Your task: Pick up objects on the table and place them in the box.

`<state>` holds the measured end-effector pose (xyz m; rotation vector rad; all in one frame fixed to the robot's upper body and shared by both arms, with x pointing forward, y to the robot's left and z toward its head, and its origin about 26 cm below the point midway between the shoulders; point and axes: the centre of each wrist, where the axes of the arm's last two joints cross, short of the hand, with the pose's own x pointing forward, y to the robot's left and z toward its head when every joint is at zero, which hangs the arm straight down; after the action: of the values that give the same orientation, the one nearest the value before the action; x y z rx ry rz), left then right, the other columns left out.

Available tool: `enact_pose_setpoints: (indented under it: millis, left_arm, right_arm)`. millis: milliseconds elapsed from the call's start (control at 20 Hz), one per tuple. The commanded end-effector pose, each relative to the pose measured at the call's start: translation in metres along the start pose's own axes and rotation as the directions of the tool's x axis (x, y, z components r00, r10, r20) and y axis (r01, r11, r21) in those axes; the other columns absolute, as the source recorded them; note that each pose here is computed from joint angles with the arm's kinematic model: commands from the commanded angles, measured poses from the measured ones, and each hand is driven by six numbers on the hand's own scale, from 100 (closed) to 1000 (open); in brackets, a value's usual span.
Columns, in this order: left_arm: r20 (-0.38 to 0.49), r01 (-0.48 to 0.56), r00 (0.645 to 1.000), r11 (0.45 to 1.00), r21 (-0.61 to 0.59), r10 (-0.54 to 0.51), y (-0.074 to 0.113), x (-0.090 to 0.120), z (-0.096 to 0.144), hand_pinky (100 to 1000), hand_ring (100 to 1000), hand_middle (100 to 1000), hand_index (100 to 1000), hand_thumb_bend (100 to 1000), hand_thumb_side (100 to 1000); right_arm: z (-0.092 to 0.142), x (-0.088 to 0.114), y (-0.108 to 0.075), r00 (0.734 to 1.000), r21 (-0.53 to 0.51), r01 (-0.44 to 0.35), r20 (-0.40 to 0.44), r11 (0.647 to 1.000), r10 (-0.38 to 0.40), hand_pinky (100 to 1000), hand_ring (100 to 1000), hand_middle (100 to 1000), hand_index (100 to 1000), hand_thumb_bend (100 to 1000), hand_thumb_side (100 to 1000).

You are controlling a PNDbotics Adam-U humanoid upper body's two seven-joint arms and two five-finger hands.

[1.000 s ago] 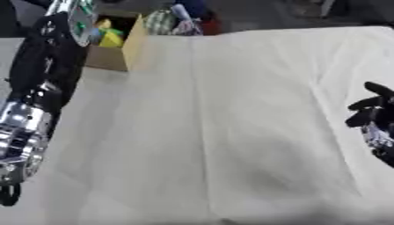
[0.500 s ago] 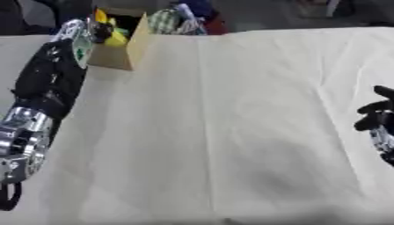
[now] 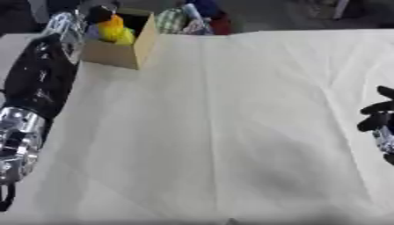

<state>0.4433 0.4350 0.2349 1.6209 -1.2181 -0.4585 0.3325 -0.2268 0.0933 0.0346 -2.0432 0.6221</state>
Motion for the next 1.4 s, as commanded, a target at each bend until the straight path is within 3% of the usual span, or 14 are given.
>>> enact_pose_setpoints:
  millis: [50,250,350,450,600,900,1100,1400]
  left_arm:
    - [0.087,-0.104,0.992,0.982,0.157,0.091,0.062,-0.01,-0.009,744,749,798,930,351,488]
    - [0.203,-0.271,0.952,0.938,0.216,0.228,0.093,-0.023,0.007,722,728,772,902,251,431]
    - [0.265,-0.388,0.906,0.896,0.217,0.329,0.099,-0.029,0.023,701,702,740,864,205,434]
    - [0.326,-0.514,0.838,0.834,0.199,0.438,0.096,-0.031,0.045,693,691,724,859,179,456]
    - [0.347,-0.661,0.732,0.734,0.154,0.586,0.077,-0.032,0.079,685,684,709,853,123,491]
    - [0.35,-0.811,0.552,0.585,0.011,0.757,0.035,-0.027,0.15,674,672,693,844,100,592]
    - [0.264,-0.862,0.482,0.507,-0.031,0.836,0.011,-0.033,0.182,671,670,691,846,100,646]
    - [0.177,-0.905,0.401,0.419,-0.08,0.899,-0.013,-0.027,0.205,667,660,670,837,100,694]
  right_arm:
    - [0.0,0.003,-0.009,1.0,-0.011,-0.031,0.003,0.999,0.031,567,544,607,910,100,445]
    - [0.001,0.003,-0.01,1.0,-0.016,-0.031,0.002,0.999,0.031,566,543,607,911,100,447]
    - [0.001,0.003,-0.01,0.999,-0.018,-0.032,0.003,0.999,0.032,566,543,607,912,100,447]
    - [0.0,0.004,-0.01,0.999,-0.021,-0.033,0.005,0.999,0.033,566,543,607,913,100,447]
    - [0.0,0.004,-0.01,0.999,-0.024,-0.032,0.008,0.999,0.032,566,542,607,914,100,448]
    - [-0.003,0.007,-0.009,1.0,-0.026,-0.022,0.022,0.999,0.023,565,543,607,916,100,450]
    - [-0.005,0.008,-0.007,0.999,-0.024,-0.016,0.031,1.0,0.017,564,543,606,917,100,453]
    - [-0.006,0.009,-0.005,0.999,-0.025,-0.008,0.036,1.0,0.008,562,542,606,919,100,452]
